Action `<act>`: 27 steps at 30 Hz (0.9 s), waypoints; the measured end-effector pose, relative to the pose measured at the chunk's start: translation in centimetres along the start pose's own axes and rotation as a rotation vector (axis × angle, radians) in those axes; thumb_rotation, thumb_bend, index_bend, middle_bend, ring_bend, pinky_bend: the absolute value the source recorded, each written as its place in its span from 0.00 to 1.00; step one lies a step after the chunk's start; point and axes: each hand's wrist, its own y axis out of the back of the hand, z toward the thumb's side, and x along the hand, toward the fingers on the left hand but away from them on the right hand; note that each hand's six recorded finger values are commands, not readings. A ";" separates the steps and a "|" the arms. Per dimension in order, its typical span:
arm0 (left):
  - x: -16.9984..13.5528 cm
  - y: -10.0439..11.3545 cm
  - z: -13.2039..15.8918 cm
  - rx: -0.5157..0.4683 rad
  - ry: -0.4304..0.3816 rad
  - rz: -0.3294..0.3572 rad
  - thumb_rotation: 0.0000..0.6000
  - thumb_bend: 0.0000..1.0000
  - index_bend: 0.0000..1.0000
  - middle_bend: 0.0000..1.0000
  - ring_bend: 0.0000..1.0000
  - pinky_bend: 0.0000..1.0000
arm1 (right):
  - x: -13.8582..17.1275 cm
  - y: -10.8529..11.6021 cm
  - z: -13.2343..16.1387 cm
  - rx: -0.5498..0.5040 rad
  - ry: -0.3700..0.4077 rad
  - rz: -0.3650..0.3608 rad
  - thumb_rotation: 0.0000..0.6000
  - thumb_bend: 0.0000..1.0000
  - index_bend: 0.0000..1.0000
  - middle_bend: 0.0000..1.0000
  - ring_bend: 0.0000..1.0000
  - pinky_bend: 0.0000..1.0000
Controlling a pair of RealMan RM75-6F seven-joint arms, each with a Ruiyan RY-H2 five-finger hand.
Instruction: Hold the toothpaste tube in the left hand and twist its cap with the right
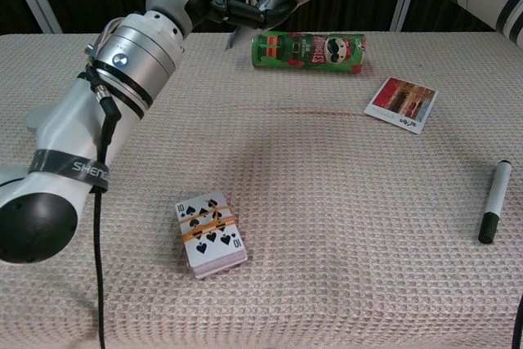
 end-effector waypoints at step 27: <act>0.0 -0.5 0.5 -0.099 0.003 0.047 1.00 0.39 0.79 0.82 0.67 0.70 | -0.8 -1.9 0.0 -0.170 0.055 -0.047 0.24 0.00 0.00 0.00 0.00 0.00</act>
